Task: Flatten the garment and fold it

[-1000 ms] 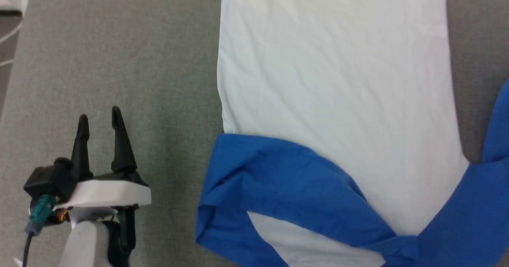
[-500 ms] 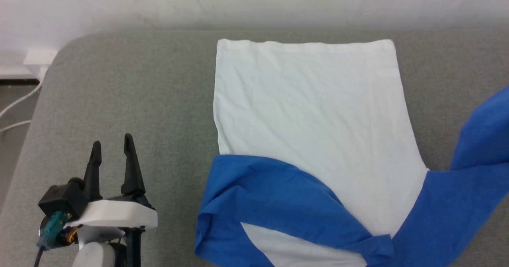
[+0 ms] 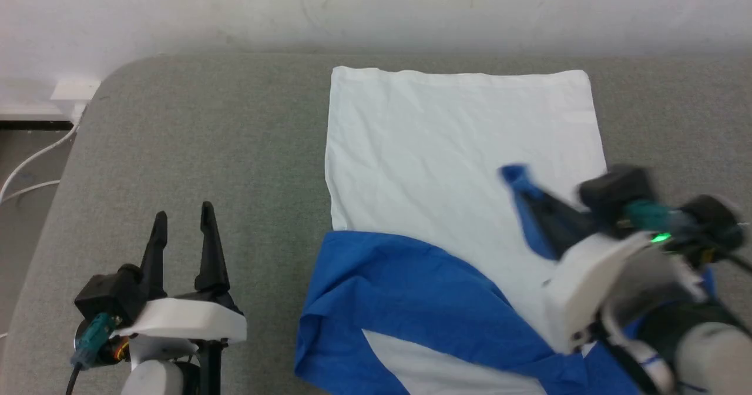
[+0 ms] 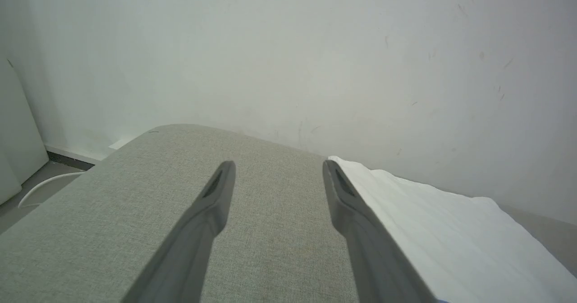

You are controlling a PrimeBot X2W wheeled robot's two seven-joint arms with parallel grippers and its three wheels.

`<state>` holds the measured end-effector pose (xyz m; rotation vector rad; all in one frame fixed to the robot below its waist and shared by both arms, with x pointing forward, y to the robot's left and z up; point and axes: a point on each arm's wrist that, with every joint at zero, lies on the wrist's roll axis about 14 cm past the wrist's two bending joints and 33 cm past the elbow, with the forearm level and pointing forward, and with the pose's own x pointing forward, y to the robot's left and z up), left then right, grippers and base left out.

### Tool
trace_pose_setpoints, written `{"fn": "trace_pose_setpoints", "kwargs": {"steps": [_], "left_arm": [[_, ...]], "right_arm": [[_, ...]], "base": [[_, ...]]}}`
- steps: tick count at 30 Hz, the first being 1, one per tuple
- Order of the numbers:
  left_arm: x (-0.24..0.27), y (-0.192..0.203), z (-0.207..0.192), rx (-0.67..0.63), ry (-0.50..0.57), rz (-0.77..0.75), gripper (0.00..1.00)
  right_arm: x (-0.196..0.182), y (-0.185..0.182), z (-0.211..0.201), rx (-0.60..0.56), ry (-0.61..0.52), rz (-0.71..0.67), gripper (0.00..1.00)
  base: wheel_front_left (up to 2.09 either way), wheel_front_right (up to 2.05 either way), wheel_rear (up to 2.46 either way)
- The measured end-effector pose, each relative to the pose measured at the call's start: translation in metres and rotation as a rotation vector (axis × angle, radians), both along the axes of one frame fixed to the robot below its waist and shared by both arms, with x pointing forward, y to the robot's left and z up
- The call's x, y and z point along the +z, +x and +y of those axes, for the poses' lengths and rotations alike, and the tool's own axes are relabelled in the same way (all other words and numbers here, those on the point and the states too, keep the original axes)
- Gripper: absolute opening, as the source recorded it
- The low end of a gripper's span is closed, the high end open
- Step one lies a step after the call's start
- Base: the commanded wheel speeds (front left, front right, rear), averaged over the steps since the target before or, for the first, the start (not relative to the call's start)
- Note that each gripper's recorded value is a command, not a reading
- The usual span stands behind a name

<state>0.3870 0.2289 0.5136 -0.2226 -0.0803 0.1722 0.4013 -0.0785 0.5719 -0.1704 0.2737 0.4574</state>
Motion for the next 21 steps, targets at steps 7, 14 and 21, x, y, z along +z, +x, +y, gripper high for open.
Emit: {"fn": "trace_pose_setpoints", "kwargs": {"steps": [7,14,21], "left_arm": [[-0.008,0.001,-0.002,-0.001,-0.012,0.021,1.0],[-0.011,0.006,-0.003,-0.008,-0.023,0.023,1.0],[-0.023,0.004,0.004,0.014,-0.031,0.052,1.0]], "right_arm": [[-0.062,-0.004,0.063,0.16,-0.014,0.172,0.0],[-0.105,0.009,0.102,0.254,-0.087,0.251,0.0],[-0.163,-0.018,0.126,0.365,-0.167,0.427,0.0]], "base": [[0.0,0.0,0.0],[0.0,0.0,0.0],[0.0,0.0,0.0]]}}
